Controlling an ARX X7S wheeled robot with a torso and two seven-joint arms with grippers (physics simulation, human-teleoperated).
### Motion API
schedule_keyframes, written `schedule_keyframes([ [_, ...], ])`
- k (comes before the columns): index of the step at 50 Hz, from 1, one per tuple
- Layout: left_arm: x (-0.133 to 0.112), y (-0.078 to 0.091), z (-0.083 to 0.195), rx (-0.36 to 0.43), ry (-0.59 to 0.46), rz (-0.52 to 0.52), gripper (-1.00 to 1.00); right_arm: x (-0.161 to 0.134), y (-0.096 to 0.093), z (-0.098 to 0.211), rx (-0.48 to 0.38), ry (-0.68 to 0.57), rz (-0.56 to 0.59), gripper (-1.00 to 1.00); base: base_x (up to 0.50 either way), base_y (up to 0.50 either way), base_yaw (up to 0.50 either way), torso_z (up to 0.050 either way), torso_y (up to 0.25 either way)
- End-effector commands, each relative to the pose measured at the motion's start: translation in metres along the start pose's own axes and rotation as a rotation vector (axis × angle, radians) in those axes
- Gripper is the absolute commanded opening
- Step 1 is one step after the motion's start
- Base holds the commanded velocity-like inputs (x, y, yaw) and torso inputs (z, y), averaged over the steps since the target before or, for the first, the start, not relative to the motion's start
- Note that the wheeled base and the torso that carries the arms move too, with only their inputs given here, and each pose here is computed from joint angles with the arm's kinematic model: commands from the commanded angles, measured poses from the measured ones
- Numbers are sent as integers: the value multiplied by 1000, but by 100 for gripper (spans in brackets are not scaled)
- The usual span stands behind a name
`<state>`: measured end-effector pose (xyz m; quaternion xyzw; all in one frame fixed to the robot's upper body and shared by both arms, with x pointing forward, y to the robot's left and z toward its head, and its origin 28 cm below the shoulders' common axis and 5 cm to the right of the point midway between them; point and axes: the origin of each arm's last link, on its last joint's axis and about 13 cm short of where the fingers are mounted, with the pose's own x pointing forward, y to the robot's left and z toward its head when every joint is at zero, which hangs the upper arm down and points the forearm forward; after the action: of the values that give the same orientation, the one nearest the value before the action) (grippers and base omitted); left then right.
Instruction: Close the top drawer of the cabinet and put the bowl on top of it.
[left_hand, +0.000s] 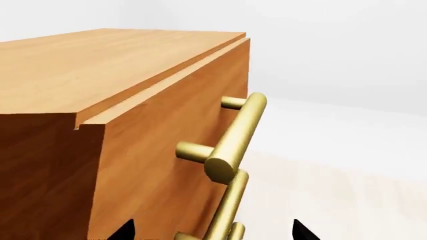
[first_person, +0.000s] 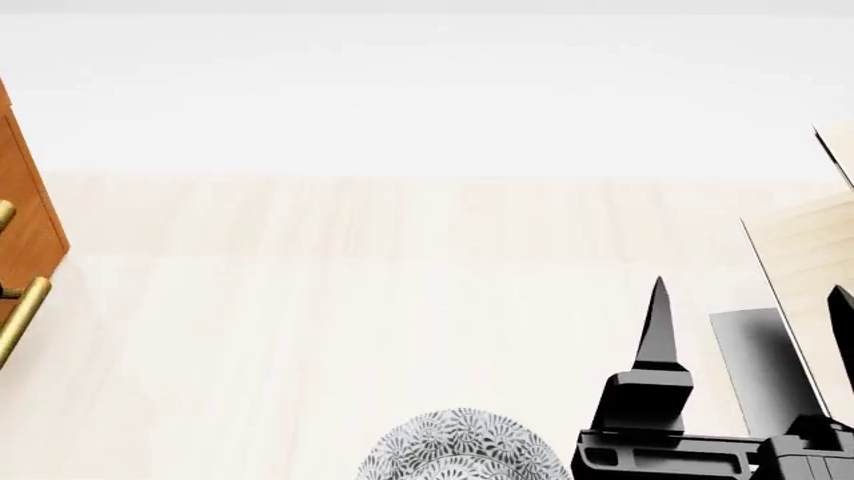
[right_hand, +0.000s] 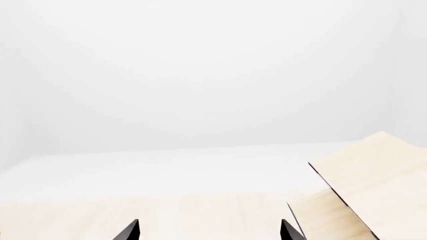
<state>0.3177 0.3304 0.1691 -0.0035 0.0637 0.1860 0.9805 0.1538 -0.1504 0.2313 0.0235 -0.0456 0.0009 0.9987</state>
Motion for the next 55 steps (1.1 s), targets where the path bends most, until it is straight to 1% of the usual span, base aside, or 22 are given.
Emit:
schedule_keyframes([
  [1,8,2,-8,24,2,66,100,0,-2,-5,-15,1,-13,100,0,0,0,0,0],
  [4,10,1,-9,33,-5,77,100,0,-2,-5,-14,1,-15,100,0,0,0,0,0],
  [6,12,-1,-10,55,-13,90,100,1,-3,-6,-15,2,-18,100,0,0,0,0,0],
  [14,14,0,-8,60,-25,137,100,0,-5,-6,-25,-3,-26,100,0,0,0,0,0],
  [18,14,3,-7,53,-25,145,100,-2,-2,-5,-22,-5,-14,100,0,0,0,0,0],
  [24,16,3,-7,54,-25,152,100,-1,-1,-5,-30,-9,-10,100,0,0,0,0,0],
  [25,16,3,-7,55,-32,154,100,-2,-1,-5,-31,-9,-10,100,0,0,0,0,0],
  [26,17,3,-7,77,-60,152,100,-2,-1,-5,-34,-8,-11,100,0,0,0,0,0],
  [33,15,0,-9,67,-36,140,100,-1,-2,-5,-35,-8,-15,100,0,0,0,0,0],
  [35,7,-3,-9,69,-38,90,100,-1,-1,-7,-36,-4,-13,100,0,0,0,0,0],
  [36,6,-3,-9,69,-38,90,100,-1,-1,-7,-36,-4,-13,100,0,0,0,0,0],
  [37,-3,-7,-8,89,-52,42,100,0,-2,-8,-33,-2,-12,100,0,0,0,0,0],
  [38,-6,-8,-8,88,-53,29,100,0,-1,-8,-33,-1,-11,100,0,0,0,0,0],
  [40,-17,-11,-5,61,-43,-15,100,1,-2,-8,-32,1,-9,100,0,0,0,0,0],
  [45,-39,-17,-1,88,-89,-83,100,2,-3,-11,-29,6,-11,100,0,0,0,0,0],
  [46,-47,-19,0,83,-88,-104,100,3,-3,-12,-27,6,-12,100,0,0,0,0,0],
  [48,-55,-20,1,67,-81,-135,100,3,-2,-12,-25,6,-9,100,0,0,0,0,0],
  [52,-80,-19,1,66,-98,-197,100,6,-2,-15,-20,11,-5,100,0,0,0,0,0],
  [55,-89,-18,0,57,-93,-223,100,7,-1,-17,-19,13,-1,100,0,0,0,0,0],
])
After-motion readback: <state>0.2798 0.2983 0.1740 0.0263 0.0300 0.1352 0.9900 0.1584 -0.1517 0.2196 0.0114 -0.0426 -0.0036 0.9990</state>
